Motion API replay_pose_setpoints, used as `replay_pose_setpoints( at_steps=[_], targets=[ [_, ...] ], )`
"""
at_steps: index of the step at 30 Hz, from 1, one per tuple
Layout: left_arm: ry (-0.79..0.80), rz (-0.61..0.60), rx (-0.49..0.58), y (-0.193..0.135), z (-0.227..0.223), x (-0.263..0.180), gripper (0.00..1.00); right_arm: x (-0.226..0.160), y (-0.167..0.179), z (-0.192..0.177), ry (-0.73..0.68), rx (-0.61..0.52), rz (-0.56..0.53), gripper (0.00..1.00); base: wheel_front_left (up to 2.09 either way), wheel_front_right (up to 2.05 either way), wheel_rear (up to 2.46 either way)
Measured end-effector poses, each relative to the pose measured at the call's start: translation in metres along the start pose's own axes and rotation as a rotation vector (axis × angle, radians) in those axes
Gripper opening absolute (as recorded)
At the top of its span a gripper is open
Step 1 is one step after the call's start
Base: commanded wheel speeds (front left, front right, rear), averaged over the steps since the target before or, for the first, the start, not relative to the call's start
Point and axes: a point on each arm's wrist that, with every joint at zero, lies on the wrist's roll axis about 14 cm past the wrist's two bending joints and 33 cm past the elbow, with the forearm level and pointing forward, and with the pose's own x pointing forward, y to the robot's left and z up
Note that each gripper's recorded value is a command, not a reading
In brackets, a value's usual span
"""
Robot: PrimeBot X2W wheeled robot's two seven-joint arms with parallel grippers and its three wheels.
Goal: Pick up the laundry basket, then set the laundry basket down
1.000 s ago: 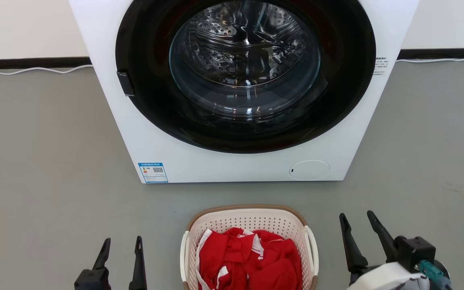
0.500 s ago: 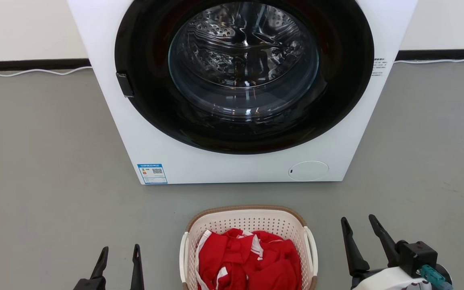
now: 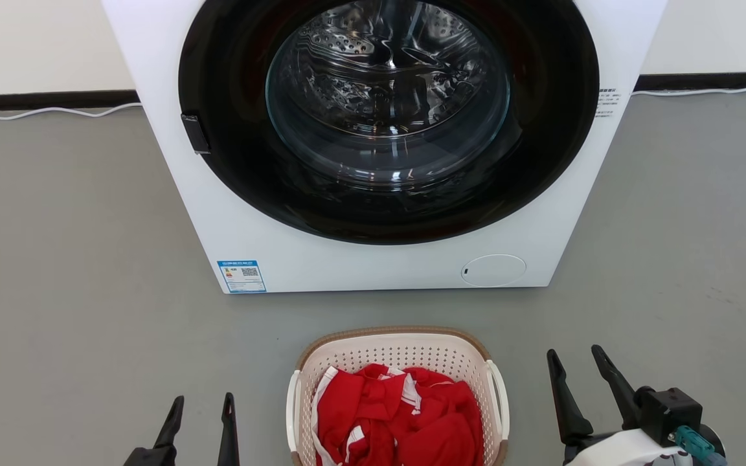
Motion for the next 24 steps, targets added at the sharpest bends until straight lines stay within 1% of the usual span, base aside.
replay_pose_setpoints(
  at_steps=[2, 3, 9, 24],
  targets=[
    [0.002, -0.008, -0.015, -0.002, 0.000, 0.000, 1.00, 0.000, 0.000, 0.000, 0.000, 0.005, -0.001, 1.00, 0.00, 0.00, 0.00],
    [0.012, -0.007, -0.015, -0.001, -0.004, -0.001, 0.00, 0.000, 0.000, -0.003, 0.009, 0.008, -0.002, 0.00, 0.00, 0.00, 0.00],
    [0.092, 0.006, -0.027, -0.001, -0.028, -0.010, 0.00, -0.016, -0.001, -0.033, 0.098, 0.040, -0.024, 0.00, 0.00, 0.00, 0.00],
    [0.118, 0.056, -0.196, 0.009, -0.031, -0.011, 0.00, -0.017, -0.012, -0.029, 0.086, 0.198, -0.086, 0.00, 0.00, 0.00, 0.00]
  ],
)
